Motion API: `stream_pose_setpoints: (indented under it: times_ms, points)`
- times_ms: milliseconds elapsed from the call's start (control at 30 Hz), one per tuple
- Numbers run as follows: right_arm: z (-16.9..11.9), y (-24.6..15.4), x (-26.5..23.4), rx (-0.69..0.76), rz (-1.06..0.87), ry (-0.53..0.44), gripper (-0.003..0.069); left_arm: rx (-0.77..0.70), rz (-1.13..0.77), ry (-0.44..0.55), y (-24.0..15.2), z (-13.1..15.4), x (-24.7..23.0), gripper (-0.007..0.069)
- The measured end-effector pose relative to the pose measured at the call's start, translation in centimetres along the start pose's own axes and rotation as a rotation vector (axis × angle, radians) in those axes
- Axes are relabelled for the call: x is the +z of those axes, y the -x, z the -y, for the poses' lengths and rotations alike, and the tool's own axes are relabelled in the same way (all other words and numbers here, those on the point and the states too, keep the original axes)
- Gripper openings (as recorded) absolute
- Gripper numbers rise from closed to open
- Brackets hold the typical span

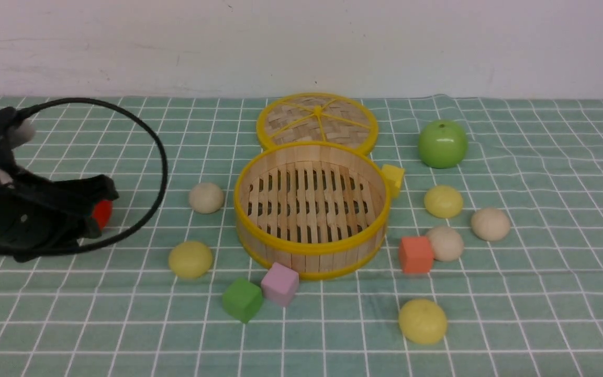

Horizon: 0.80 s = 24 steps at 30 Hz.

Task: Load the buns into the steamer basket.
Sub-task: Use the left arm to grab a steamed stuffed bun

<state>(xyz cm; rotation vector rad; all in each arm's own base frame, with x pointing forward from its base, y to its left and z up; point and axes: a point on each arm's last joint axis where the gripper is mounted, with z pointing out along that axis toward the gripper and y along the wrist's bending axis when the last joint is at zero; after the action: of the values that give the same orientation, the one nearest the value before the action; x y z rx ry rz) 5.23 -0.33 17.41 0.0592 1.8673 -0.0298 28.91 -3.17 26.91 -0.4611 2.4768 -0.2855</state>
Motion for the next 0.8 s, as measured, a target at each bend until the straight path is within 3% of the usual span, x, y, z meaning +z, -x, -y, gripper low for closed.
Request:
stream_pose_setpoints:
  times_ms: [367, 800]
  points:
    - [0.0, 0.0, 0.0, 0.000, 0.000, 0.000, 0.0238, 0.244, -0.175, 0.017, 0.0, 5.5, 3.4, 0.0238]
    - [0.0, 0.0, 0.0, 0.000, 0.000, 0.000, 0.0238, 0.296, -0.219, 0.037, -0.7, 6.3, 3.3, 0.0238]
